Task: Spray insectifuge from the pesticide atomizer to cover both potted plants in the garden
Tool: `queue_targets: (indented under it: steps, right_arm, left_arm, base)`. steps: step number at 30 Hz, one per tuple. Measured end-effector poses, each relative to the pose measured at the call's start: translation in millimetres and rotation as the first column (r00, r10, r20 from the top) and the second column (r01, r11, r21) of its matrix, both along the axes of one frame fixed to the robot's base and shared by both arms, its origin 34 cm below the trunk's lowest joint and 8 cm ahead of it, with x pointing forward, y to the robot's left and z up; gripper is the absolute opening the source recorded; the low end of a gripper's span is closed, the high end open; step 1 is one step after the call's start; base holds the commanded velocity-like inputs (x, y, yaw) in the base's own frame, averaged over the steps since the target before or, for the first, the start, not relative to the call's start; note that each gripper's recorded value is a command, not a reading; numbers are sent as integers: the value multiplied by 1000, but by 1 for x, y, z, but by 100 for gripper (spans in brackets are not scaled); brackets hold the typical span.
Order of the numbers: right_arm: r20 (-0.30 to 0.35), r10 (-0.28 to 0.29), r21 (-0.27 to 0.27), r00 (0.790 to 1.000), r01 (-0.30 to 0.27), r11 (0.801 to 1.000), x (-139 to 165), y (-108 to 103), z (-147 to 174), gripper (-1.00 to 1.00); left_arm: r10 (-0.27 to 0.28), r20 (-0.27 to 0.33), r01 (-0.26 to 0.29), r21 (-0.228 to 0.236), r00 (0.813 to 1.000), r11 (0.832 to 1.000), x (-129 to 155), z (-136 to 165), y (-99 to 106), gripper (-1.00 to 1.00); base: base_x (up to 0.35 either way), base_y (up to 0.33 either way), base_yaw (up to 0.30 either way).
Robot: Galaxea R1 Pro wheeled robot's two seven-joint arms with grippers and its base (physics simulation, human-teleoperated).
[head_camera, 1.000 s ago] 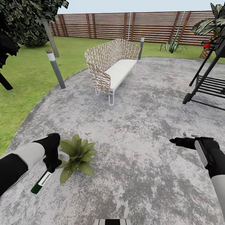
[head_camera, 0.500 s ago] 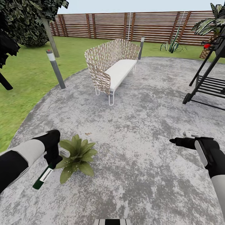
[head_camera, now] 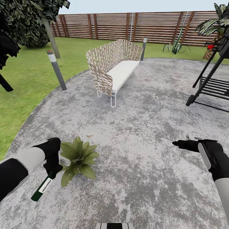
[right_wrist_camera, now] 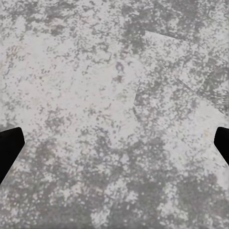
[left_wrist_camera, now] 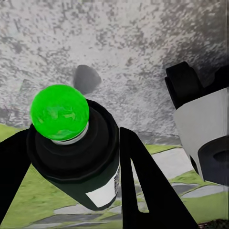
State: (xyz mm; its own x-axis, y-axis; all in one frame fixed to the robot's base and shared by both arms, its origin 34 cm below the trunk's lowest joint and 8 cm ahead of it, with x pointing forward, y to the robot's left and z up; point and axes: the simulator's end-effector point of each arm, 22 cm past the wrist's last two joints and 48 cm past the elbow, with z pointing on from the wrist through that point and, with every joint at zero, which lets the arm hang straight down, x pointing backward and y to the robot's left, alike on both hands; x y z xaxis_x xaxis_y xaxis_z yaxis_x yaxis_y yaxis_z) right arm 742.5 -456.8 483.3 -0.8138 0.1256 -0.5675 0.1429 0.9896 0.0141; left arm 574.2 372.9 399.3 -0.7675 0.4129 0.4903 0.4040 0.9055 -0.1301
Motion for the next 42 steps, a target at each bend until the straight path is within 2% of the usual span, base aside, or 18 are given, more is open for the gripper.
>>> queue_targets:
  steps: [7, 11, 13, 17, 23, 26, 30, 31, 34, 36, 37, 39, 42]
  right_arm:
    - [0, 0, 0, 1000, 0, 1000, 0, 0, 0, 100]
    - [0, -1, 0, 1000, 1, 1000, 0, 0, 0, 100]
    - [0, 0, 0, 1000, 0, 1000, 0, 0, 0, 100]
    - [0, 0, 0, 1000, 0, 1000, 0, 0, 0, 100]
    - [0, 0, 0, 1000, 0, 1000, 0, 0, 0, 100]
    - [0, 0, 0, 1000, 0, 1000, 0, 0, 0, 100]
    - [0, 0, 0, 1000, 0, 1000, 0, 0, 0, 100]
    - [0, 0, 0, 1000, 0, 1000, 0, 0, 0, 100]
    - [0, 0, 0, 1000, 0, 1000, 0, 0, 0, 100]
    - [0, -1, 0, 1000, 1, 1000, 0, 0, 0, 100]
    - [0, -1, 0, 1000, 1, 1000, 0, 0, 0, 100]
    - [0, -1, 0, 1000, 1, 1000, 0, 0, 0, 100]
    - [0, -1, 0, 1000, 1, 1000, 0, 0, 0, 100]
  left_arm:
    - [86, 27, -83, -98, 996, 992, 7, -2, -28, -100]
    - [79, 30, -76, -94, 996, 993, 8, -2, -28, -100]
    - [62, 29, -60, -75, 998, 995, 7, -2, -24, -100]
    - [-10, 14, 10, 1, 1000, 1000, 5, 0, -4, -100]
    - [-87, -9, 88, 85, 996, 993, 5, 5, 19, -100]
    - [-107, -15, 108, 106, 994, 988, 5, 7, 25, -100]
    - [-106, -14, 107, 104, 994, 989, 6, 8, 24, -100]
    - [-101, -13, 102, 99, 995, 990, 7, 8, 23, -100]
    - [-35, 32, 34, 29, 999, 999, 21, 12, 4, -100]
    - [18, 56, -16, -29, 998, 999, 28, 13, -12, -100]
    - [70, 72, -64, -86, 995, 994, 34, 14, -27, -100]
    - [106, 81, -95, -126, 991, 987, 37, 14, -37, -100]
    - [124, 84, -111, -148, 989, 983, 39, 14, -42, -100]
  base:
    - [0, 0, 0]
    - [0, 0, 0]
    - [0, 0, 0]
    - [0, 0, 0]
    - [0, 0, 0]
    - [0, 0, 0]
    - [0, 0, 0]
    - [0, 0, 0]
    - [0, 0, 0]
    - [0, 0, 0]
    - [0, 0, 0]
    - [0, 0, 0]
    - [0, 0, 0]
